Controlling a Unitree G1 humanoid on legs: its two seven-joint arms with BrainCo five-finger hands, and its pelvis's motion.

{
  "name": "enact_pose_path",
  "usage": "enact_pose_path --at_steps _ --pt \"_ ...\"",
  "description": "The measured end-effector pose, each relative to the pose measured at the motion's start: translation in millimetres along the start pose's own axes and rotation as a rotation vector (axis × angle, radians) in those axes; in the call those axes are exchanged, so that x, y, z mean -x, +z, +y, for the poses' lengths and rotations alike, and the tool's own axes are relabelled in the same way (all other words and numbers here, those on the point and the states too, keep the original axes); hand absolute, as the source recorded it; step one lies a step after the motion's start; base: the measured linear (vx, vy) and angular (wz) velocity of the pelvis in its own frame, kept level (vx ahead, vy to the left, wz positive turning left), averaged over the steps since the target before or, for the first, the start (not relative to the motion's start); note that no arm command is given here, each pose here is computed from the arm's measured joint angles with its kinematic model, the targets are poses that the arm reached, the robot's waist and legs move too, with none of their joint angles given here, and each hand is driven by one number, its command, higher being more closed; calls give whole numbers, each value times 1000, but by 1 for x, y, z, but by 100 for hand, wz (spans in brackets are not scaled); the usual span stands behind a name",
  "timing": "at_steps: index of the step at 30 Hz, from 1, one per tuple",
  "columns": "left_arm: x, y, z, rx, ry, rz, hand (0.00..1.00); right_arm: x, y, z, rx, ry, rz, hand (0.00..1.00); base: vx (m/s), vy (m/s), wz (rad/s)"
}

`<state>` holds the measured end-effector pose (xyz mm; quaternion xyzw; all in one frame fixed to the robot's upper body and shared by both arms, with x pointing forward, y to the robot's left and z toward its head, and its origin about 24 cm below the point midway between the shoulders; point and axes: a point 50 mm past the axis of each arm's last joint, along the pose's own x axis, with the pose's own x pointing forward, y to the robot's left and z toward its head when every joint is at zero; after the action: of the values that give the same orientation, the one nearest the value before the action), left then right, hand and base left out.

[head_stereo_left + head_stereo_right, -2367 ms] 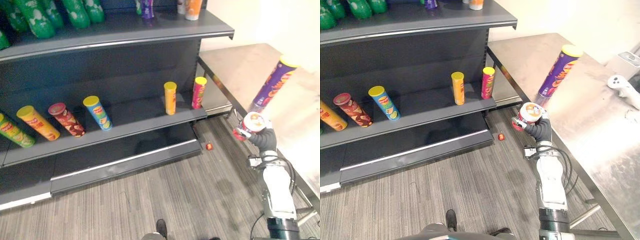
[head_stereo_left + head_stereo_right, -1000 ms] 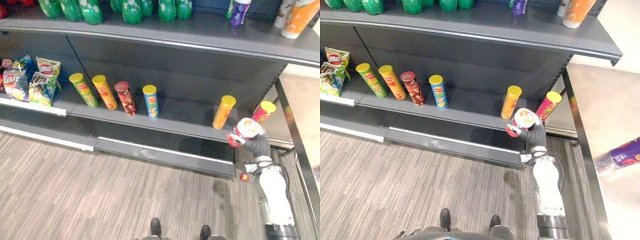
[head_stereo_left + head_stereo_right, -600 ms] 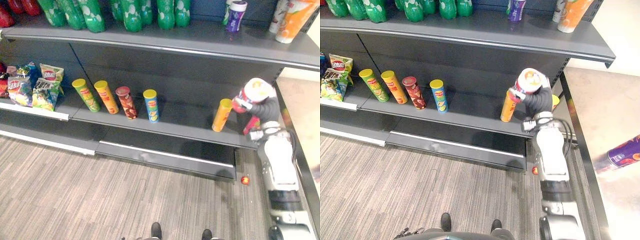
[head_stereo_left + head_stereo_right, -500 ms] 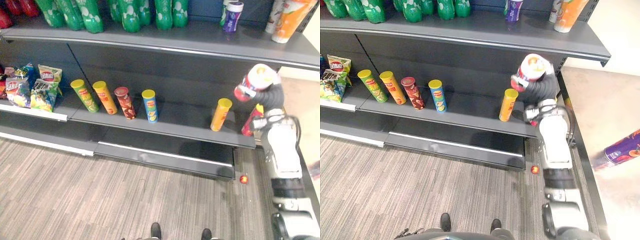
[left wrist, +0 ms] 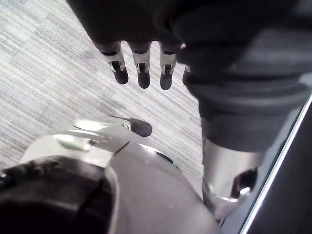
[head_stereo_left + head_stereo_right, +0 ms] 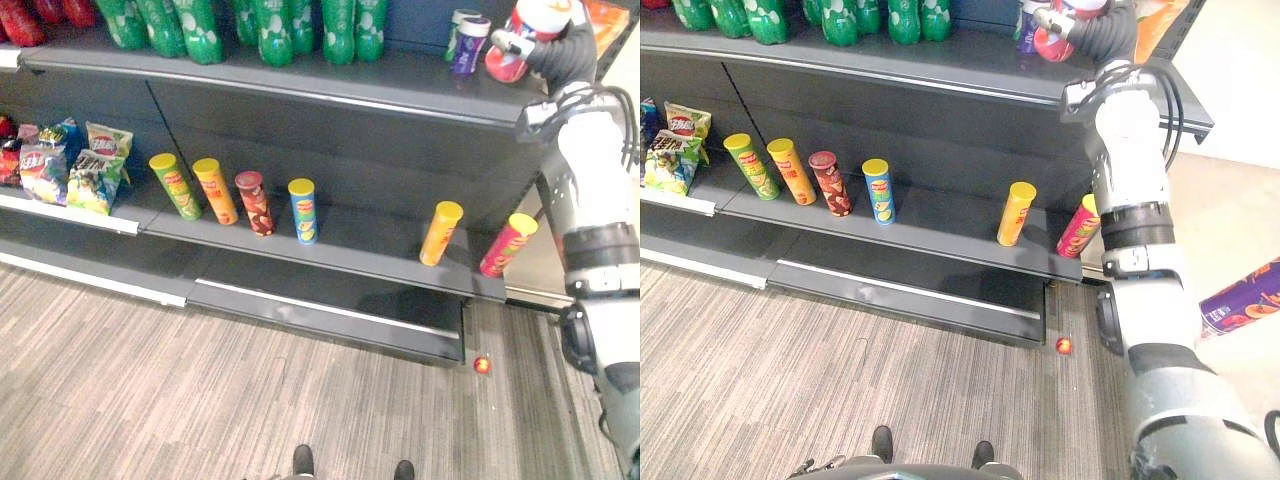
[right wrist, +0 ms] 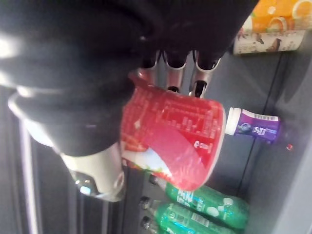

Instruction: Put the gum and the chips on the shelf.

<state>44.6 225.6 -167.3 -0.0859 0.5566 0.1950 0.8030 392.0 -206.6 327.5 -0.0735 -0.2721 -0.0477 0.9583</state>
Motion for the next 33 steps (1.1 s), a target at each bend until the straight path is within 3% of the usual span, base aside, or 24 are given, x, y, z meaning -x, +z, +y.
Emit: enact_pose_path --at_steps 18,33 --pt "-5 40 -7 19 0 -116 0 -29 24 -19 -131 -138 82 100 15 -5 11" --pt "-6 50 -10 15 6 -152 0 -31 23 -15 -138 -136 102 100 1 1 -3"
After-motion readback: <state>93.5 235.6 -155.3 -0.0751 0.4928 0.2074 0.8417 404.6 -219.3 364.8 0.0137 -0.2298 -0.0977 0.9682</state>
